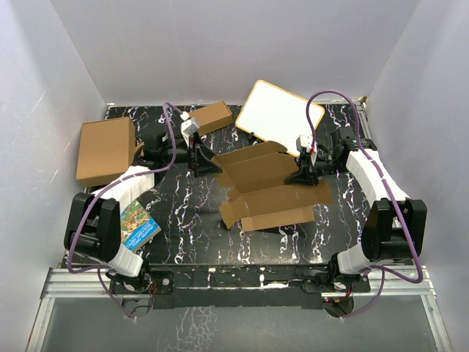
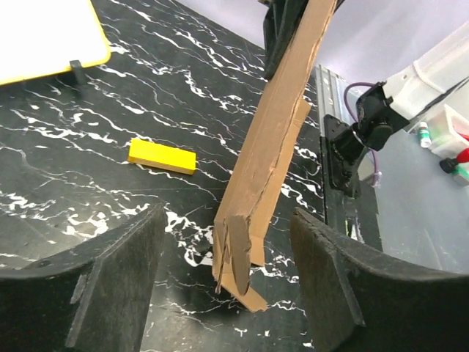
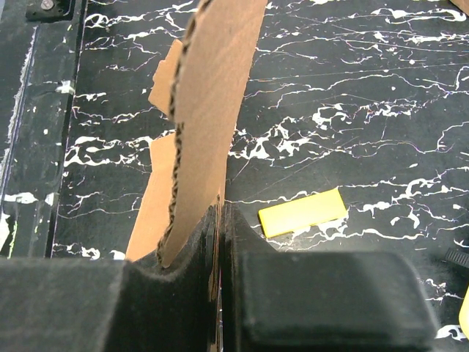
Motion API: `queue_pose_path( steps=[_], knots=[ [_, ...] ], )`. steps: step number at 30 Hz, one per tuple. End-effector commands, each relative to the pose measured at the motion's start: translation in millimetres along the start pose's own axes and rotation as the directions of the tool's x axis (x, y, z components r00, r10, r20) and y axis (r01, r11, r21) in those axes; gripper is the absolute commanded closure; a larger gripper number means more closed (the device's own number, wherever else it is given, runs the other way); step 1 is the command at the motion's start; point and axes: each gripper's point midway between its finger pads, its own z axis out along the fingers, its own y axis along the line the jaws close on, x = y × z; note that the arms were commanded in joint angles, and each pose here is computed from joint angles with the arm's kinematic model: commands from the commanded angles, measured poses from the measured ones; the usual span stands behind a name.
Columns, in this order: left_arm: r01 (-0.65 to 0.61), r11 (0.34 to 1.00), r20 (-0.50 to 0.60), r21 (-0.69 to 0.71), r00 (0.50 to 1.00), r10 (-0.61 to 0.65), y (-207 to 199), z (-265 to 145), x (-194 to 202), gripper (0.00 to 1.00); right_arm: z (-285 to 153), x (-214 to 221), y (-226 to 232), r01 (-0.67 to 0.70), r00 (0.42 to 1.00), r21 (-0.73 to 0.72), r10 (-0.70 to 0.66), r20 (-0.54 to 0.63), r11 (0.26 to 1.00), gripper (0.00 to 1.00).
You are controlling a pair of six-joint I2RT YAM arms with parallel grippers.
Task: Fold the paper box
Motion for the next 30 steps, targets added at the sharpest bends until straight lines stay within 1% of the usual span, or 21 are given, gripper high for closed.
queue_pose_path(
  steps=[1,4,9,11,14,20,22,24,28,30],
  knots=[
    [-0.068,0.995,0.002,0.072,0.998,0.068,-13.0,11.1,-12.2,0.39,0.2,-23.1,-8.6,0.102,0.993,0.002,-0.102,0.065,0.995,0.92],
    [-0.062,0.995,-0.005,0.084,0.998,0.063,-13.5,16.1,-11.1,0.52,7.1,-24.1,-3.9,0.103,0.992,-0.024,-0.102,0.068,0.994,0.92],
    [-0.06,0.993,-0.011,0.103,0.998,0.062,-14.7,22.2,-9.3,0.59,8.4,-22.7,-4.2,0.095,0.993,-0.03,-0.092,0.069,0.995,0.92],
    [-0.066,0.992,-0.01,0.111,0.998,0.067,-16.1,22.8,-10.3,0.65,8.5,-22.5,-4.4,0.092,0.994,-0.03,-0.089,0.069,0.995,0.92],
    [-0.066,0.991,-0.013,0.119,0.998,0.068,-17.8,22.5,-10.3,0.78,8.6,-22.4,-4.3,0.089,0.994,-0.031,-0.087,0.068,0.996,0.92],
    [-0.078,0.989,-0.026,0.127,0.996,0.082,-20.2,20.9,-7.4,0.88,9.1,-21.6,-5.8,0.071,0.995,-0.034,-0.068,0.069,0.997,0.92],
    [-0.079,0.987,-0.029,0.139,0.996,0.084,-21.8,20.9,-6.9,0.92,9.3,-21.6,-6.9,0.057,0.996,-0.035,-0.055,0.068,0.998,0.92],
    [-0.085,0.985,-0.027,0.149,0.996,0.09,-23.6,20.5,-7.7,1.0,9.5,-20.8,-8.8,0.042,0.997,-0.035,-0.04,0.065,0.999,0.92],
    [-0.108,0.984,-0.024,0.142,0.993,0.112,-25.5,19.1,-9.4,1.0,10.2,-18.8,-15.5,-0.007,0.998,-0.025,0.008,0.055,1.0,0.92],
    [-0.129,0.984,-0.026,0.126,0.991,0.133,-26.2,17.7,-10.0,1.0,10.3,-19.0,-22.6,-0.035,0.998,-0.007,0.035,0.05,0.999,0.9]
  ],
)
